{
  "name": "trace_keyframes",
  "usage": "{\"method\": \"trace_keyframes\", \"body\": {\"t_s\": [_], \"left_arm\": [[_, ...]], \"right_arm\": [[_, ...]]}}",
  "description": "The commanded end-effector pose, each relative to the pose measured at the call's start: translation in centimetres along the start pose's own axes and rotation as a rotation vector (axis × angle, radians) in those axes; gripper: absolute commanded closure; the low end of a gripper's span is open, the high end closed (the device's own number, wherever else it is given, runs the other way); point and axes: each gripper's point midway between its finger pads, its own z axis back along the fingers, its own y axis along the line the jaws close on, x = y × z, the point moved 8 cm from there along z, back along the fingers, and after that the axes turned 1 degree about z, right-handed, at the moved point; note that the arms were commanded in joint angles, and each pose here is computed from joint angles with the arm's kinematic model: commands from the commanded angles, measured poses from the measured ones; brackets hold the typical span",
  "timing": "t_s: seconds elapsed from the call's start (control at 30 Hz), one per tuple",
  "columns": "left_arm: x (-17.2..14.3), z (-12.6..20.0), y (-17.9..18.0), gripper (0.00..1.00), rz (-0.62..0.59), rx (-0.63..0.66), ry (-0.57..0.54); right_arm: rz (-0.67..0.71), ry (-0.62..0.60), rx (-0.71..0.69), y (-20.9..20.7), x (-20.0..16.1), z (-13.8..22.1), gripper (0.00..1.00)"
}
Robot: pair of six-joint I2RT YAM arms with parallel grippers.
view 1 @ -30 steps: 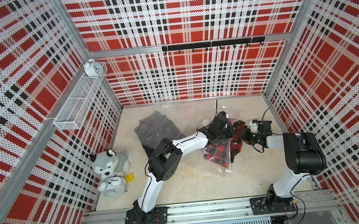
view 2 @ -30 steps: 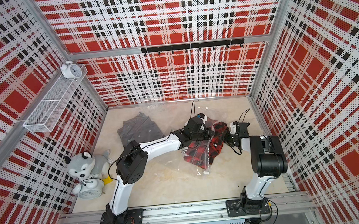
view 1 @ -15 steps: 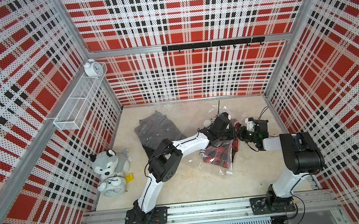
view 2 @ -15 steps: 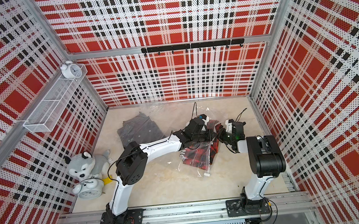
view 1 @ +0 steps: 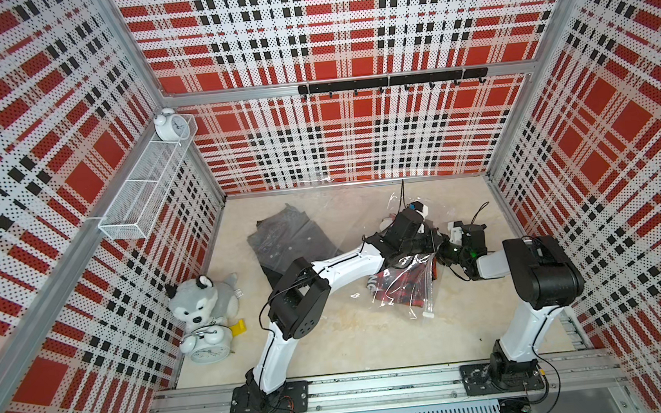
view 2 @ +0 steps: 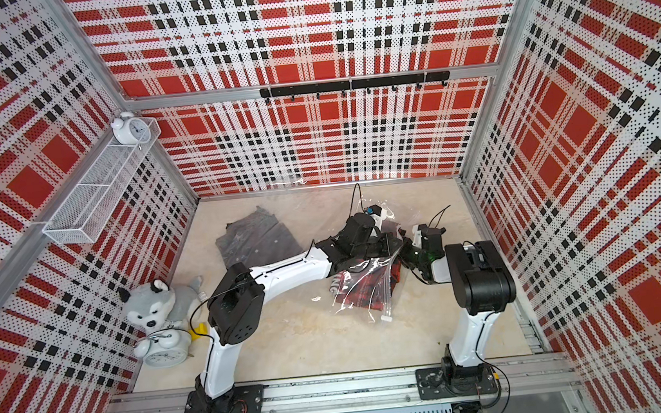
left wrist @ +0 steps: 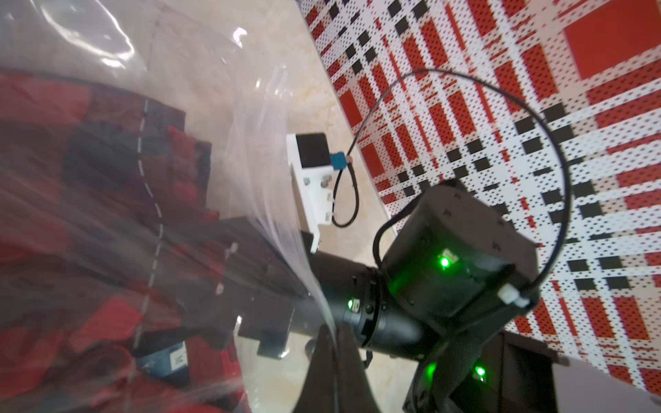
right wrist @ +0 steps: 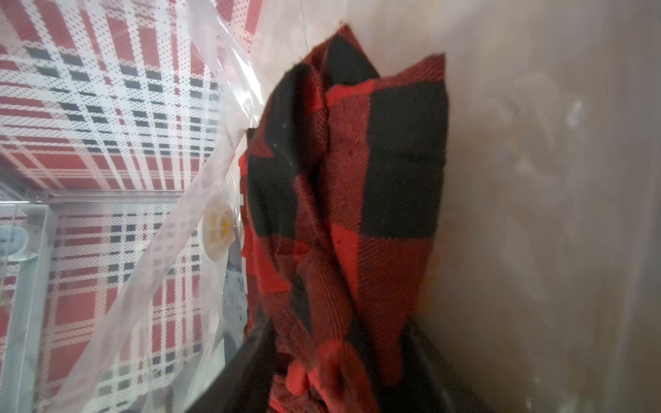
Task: Place the folded shirt into the vacuum bag
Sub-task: Place the shirt in the vacuum bag.
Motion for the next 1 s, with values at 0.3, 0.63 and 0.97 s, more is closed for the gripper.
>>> {"method": "trace_keyframes", "body": {"t_s": [0.3, 0.63, 0.97], "left_arm": [[3.7, 2.1, 0.1, 1.0, 0.015, -0.052, -0.108], [2.3, 1.5, -0.1, 1.0, 0.011, -0.056, -0.073], [-0.2, 1.8, -2.8, 1.0, -0.004, -0.101, -0.037]], "right_arm": [[0.1, 0.109, -0.141, -0.6, -6.4, 6.8, 0.08], [0.098, 0.169, -0.071, 0.5, -9.3, 8.1, 0.24], [0.047, 0.15, -0.025, 0.1, -9.0, 5.7, 0.72]]}}
